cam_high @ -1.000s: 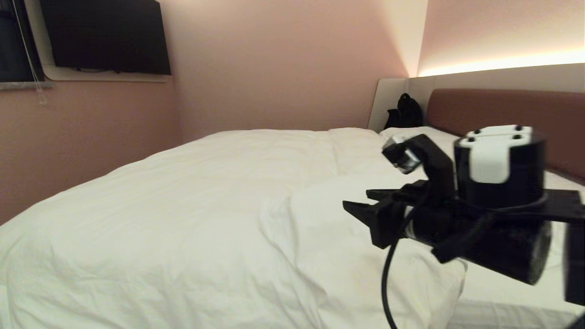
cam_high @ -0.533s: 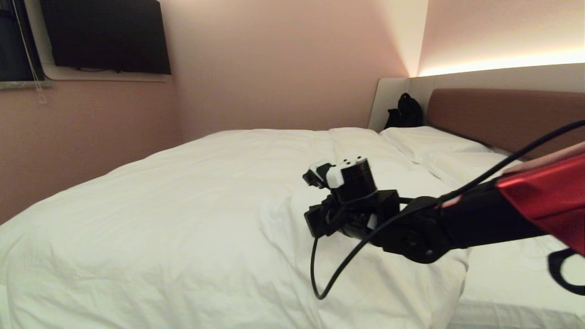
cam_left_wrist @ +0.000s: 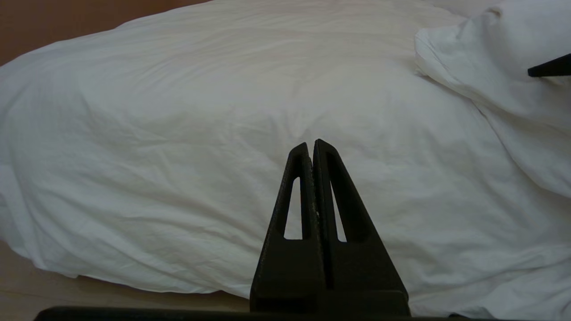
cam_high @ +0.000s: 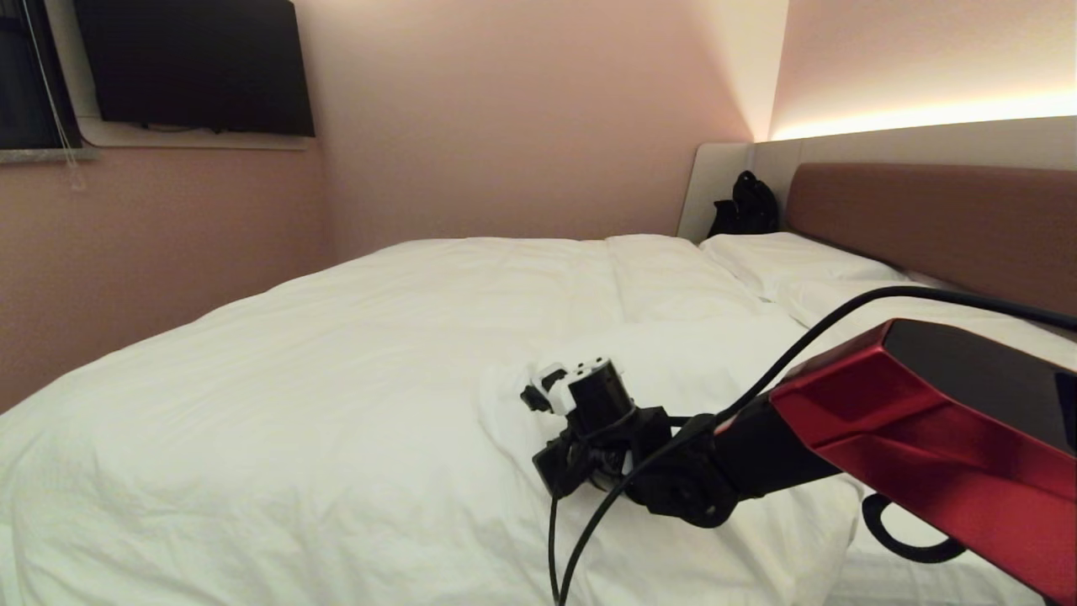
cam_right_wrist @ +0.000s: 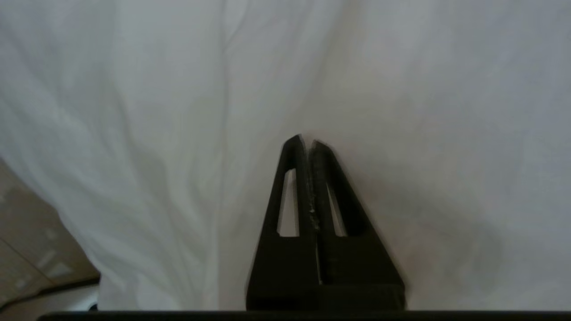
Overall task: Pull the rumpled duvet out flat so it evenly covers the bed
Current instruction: Flatten the corners of the folded blanket
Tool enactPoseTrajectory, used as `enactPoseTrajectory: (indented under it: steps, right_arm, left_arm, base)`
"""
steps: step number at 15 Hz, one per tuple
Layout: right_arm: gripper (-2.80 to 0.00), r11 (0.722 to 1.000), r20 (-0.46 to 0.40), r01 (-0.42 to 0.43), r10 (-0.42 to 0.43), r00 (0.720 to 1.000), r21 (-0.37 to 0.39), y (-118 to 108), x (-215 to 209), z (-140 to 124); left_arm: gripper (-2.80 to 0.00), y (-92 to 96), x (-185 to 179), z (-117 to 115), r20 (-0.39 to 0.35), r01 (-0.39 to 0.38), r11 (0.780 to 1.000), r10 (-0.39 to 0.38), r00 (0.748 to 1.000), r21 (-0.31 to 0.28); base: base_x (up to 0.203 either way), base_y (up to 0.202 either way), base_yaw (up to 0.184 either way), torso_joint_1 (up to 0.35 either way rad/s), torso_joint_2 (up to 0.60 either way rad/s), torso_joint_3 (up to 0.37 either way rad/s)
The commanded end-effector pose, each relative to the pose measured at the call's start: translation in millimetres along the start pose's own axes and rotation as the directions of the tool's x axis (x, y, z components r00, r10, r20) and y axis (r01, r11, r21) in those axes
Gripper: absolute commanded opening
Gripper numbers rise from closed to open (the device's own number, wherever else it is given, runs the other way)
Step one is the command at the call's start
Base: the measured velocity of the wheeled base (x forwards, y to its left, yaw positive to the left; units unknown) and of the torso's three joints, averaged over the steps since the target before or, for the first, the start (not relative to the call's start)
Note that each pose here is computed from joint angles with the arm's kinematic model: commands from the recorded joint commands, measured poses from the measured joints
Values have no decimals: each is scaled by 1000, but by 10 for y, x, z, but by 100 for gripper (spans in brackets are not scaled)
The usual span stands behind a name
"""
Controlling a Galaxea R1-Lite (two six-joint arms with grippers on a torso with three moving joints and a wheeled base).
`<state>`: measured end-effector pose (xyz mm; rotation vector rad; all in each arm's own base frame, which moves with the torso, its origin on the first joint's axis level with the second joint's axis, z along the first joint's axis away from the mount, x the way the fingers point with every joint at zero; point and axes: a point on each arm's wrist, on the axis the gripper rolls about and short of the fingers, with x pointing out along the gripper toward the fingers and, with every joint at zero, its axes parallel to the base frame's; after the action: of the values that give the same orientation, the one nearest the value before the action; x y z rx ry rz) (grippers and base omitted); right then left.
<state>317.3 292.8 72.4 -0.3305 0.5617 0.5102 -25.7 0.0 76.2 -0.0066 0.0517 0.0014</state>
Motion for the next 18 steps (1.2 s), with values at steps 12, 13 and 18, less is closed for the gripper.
enactPoseTrajectory:
  steps: [12, 13, 18]
  right_arm:
    - [0, 998, -73, 58, -61, 996, -32, 126, 319, -251]
    - [0, 996, -80, 82, -84, 993, -24, 53, 427, -278]
    - [0, 990, -118, 141, -143, 983, -27, -119, 707, -415]
  left_arm:
    - [-280, 0, 0, 0, 0, 0, 1000, 0, 1000, -1]
    - [-280, 0, 0, 0, 0, 0, 1000, 0, 1000, -1]
    - [-280, 0, 1, -4, -2, -1, 1000, 1, 1000, 0]
  base:
    - [0, 0, 0, 0, 0, 0]
    - [0, 0, 0, 0, 0, 0]
    - [0, 0, 0, 0, 0, 0]
